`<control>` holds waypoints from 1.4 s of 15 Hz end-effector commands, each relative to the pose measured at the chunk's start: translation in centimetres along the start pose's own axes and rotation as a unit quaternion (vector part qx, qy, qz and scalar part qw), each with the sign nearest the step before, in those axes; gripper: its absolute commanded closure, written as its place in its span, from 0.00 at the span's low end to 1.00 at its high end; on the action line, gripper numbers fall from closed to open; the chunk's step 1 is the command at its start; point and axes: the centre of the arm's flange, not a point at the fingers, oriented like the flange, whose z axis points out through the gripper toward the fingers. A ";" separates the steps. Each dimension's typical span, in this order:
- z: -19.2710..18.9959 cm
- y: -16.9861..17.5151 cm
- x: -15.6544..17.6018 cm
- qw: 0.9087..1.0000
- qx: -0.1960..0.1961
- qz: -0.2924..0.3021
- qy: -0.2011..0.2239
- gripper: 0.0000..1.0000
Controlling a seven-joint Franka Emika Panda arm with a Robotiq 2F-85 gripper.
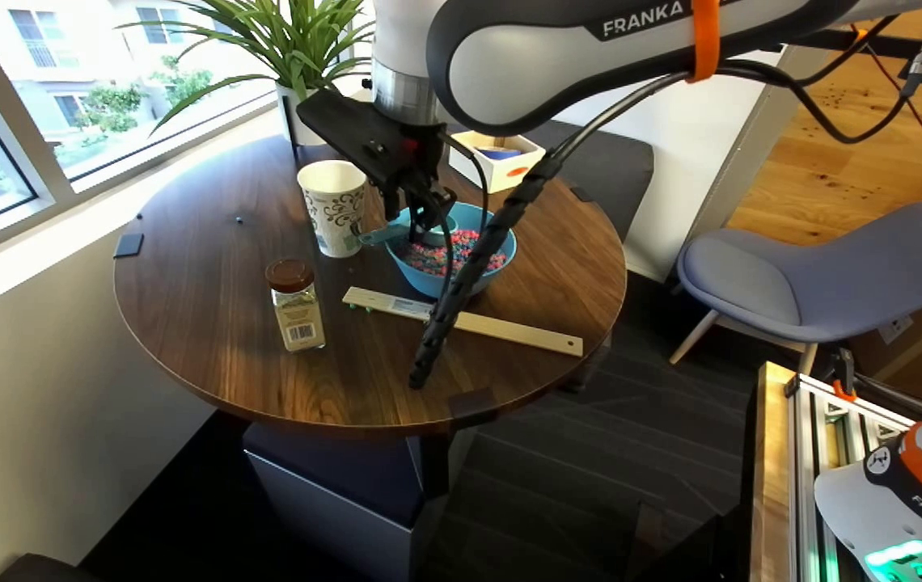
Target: Move the bowl to the left then put the spoon into the cup
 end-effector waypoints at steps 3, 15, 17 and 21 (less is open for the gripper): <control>0.0 -0.8 -0.5 1.000 -0.018 0.013 0.011 0.97; -7.0 1.6 2.3 1.000 0.004 -0.027 -0.012 0.98; -8.5 1.8 2.2 0.998 0.025 -0.050 -0.040 0.98; -10.8 1.5 1.4 0.989 0.044 -0.062 -0.124 0.98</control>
